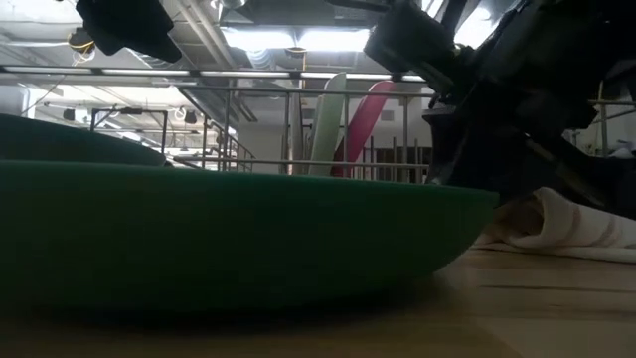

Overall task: Sort dishes
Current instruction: Put the dark green plate in the dish rack

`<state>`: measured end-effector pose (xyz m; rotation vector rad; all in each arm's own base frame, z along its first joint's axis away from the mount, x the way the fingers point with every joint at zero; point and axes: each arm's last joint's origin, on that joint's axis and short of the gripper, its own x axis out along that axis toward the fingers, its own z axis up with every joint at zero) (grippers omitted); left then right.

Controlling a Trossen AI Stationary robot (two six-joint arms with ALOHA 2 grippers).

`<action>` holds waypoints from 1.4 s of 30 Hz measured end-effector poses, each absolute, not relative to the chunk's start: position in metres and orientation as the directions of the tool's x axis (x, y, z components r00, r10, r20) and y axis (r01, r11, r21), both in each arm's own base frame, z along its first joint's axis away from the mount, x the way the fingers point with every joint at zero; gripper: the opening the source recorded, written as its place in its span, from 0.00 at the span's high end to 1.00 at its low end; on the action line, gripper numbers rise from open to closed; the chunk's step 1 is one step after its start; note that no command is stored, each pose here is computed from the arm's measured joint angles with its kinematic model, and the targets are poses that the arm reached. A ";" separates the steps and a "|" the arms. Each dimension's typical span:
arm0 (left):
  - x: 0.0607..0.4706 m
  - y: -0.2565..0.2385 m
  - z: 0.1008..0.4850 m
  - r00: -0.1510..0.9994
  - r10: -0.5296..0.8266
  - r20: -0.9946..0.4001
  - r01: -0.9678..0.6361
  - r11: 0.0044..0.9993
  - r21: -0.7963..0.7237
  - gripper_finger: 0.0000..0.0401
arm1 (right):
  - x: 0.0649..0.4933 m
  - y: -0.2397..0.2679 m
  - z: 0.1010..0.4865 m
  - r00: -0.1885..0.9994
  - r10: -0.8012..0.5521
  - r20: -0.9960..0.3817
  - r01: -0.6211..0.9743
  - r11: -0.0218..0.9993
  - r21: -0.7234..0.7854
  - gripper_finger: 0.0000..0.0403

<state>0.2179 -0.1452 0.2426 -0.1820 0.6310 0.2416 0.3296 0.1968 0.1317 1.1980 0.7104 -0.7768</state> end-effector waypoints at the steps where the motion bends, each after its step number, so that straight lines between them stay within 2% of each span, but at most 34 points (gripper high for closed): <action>1: 0.218 -0.145 0.243 0.781 0.167 -0.602 -0.279 0.955 -0.096 0.55 | 0.330 0.197 0.132 0.556 -0.142 -0.819 0.828 0.181 0.530 0.97; 16: 0.220 -0.146 0.245 0.796 0.157 -0.584 -0.290 0.947 -0.141 0.55 | 0.322 0.192 0.177 0.622 -0.108 -0.776 0.752 0.361 0.552 0.96; 30: 0.224 -0.148 0.250 0.834 0.180 -0.522 -0.299 0.942 -0.152 0.55 | 0.305 0.178 0.200 0.599 -0.217 -0.771 0.740 0.517 0.430 0.97; 36: 0.223 -0.147 0.248 0.825 0.189 -0.532 -0.303 0.944 -0.134 0.55 | 0.304 0.176 0.205 0.615 -0.250 -0.748 0.699 0.612 0.370 0.97; 42: 0.223 -0.143 0.247 0.815 0.205 -0.542 -0.317 0.941 -0.121 0.55 | 0.305 0.174 0.207 0.639 -0.322 -0.699 0.683 0.656 0.322 0.97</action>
